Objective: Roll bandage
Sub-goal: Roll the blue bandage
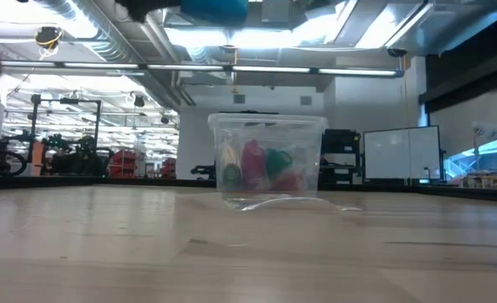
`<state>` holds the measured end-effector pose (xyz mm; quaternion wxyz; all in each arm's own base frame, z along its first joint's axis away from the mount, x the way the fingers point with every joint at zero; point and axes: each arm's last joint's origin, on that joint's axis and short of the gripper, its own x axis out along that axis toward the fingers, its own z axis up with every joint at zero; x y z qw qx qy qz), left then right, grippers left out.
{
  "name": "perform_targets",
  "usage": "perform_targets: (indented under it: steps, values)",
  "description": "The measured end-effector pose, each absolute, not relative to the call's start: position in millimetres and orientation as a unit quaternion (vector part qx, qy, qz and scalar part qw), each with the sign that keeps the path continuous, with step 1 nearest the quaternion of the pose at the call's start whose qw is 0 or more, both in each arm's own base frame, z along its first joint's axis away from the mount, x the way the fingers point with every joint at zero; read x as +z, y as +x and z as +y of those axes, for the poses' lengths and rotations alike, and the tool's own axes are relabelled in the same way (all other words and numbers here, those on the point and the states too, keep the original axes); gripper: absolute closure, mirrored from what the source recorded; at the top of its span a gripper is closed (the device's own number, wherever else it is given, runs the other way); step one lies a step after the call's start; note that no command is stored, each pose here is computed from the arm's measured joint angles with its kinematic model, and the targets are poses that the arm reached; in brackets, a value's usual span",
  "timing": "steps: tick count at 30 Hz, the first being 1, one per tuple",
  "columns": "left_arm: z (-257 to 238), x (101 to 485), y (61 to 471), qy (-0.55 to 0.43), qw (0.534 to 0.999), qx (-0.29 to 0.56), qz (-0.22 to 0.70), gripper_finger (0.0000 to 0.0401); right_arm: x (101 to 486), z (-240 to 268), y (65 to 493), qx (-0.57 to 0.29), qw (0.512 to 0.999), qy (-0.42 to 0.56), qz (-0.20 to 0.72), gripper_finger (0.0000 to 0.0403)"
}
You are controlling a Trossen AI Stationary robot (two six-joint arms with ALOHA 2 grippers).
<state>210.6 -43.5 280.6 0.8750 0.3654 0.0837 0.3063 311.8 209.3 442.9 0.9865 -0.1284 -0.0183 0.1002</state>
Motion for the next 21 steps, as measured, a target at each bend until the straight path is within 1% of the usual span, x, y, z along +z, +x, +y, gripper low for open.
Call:
perform_targets:
  steps: [4,7,9,15,18,21]
  values:
    - [-60.7,260.2,219.4,0.363,0.887,0.263,0.109,0.0400,464.4,190.1,317.2,0.079,0.992,-0.094,-0.040,0.0402]
    - [-78.5,245.5,224.5,0.371,0.893,0.226,0.119,0.0400,473.8,164.4,327.4,0.046,0.996,-0.061,-0.041,0.0402]
    - [-91.8,234.9,225.2,0.379,0.895,0.196,0.128,0.0400,476.7,147.2,333.4,0.023,0.998,-0.040,-0.030,0.0402]
    - [-126.9,209.5,223.6,0.350,0.919,0.128,0.128,0.0400,481.2,94.6,350.1,-0.010,0.999,0.022,-0.025,0.0400]
    - [-145.2,201.4,218.2,0.322,0.934,0.099,0.123,0.0400,474.7,65.2,357.2,-0.049,0.998,0.026,0.005,0.0399]
    - [-170.5,203.4,208.9,0.274,0.955,0.055,0.103,0.0400,461.4,37.3,360.4,-0.091,0.993,0.009,0.070,0.0401]
